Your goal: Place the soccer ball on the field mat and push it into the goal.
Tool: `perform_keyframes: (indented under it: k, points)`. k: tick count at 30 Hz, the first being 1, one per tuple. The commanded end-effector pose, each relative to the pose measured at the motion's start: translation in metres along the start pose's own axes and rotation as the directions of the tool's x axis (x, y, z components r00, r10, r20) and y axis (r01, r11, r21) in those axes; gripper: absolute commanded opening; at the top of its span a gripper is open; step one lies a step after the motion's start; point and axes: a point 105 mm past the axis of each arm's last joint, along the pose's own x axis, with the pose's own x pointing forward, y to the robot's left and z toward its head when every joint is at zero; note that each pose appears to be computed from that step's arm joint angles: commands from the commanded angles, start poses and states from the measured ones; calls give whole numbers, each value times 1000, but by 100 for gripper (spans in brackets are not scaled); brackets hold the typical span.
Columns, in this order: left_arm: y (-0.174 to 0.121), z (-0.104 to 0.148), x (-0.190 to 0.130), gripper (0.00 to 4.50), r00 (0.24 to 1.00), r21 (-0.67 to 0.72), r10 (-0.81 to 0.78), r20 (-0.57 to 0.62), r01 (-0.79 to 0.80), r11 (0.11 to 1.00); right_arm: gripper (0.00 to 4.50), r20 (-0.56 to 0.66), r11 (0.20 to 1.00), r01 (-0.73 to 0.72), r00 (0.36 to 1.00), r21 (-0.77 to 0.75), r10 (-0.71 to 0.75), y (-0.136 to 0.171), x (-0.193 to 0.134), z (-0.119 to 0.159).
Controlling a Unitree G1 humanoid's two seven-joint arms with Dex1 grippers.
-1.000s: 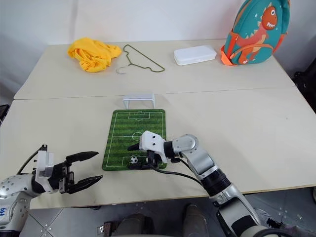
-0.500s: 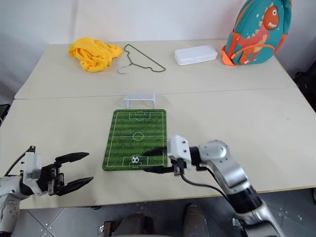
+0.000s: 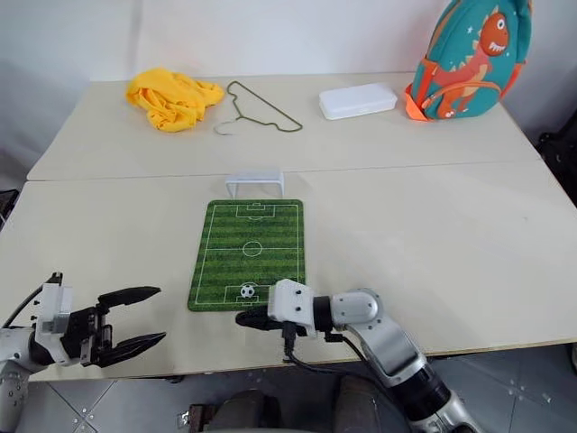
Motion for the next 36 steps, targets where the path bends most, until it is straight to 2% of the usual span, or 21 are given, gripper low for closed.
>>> perform_keyframes:
  k: [1,10,14,18,21,27,31,32,35,36]
  points:
    - [-2,8,2,450,1000,24,-6,22,6,1000,2,-32,1000,-1,999,16,2,-5,13,-4]
    - [-2,11,5,450,999,38,31,40,-32,999,2,-80,1000,10,997,-5,-10,-22,18,-12]
    - [6,14,9,450,990,39,110,89,-114,993,2,-22,981,193,981,13,-192,-63,18,5]
    - [23,22,6,450,948,12,269,172,-275,961,2,-24,923,384,923,-41,-385,-105,4,14]
    - [28,22,6,450,924,2,332,189,-339,941,2,6,891,451,892,-51,-451,-118,-4,22]
    - [32,20,4,450,915,35,365,171,-376,926,2,67,919,390,920,-48,-387,-94,-13,30]
    - [47,23,-7,450,888,99,434,151,-450,887,2,130,929,364,926,-65,-354,-67,-59,28]
    - [48,23,-8,450,887,112,437,149,-454,884,2,139,925,377,920,-48,-367,-61,-82,25]
    - [51,18,-12,450,878,139,467,107,-479,867,2,105,911,412,907,-7,-409,-47,-130,16]
    - [52,16,-14,450,874,148,478,92,-486,861,2,105,908,418,903,-6,-416,-44,-137,17]
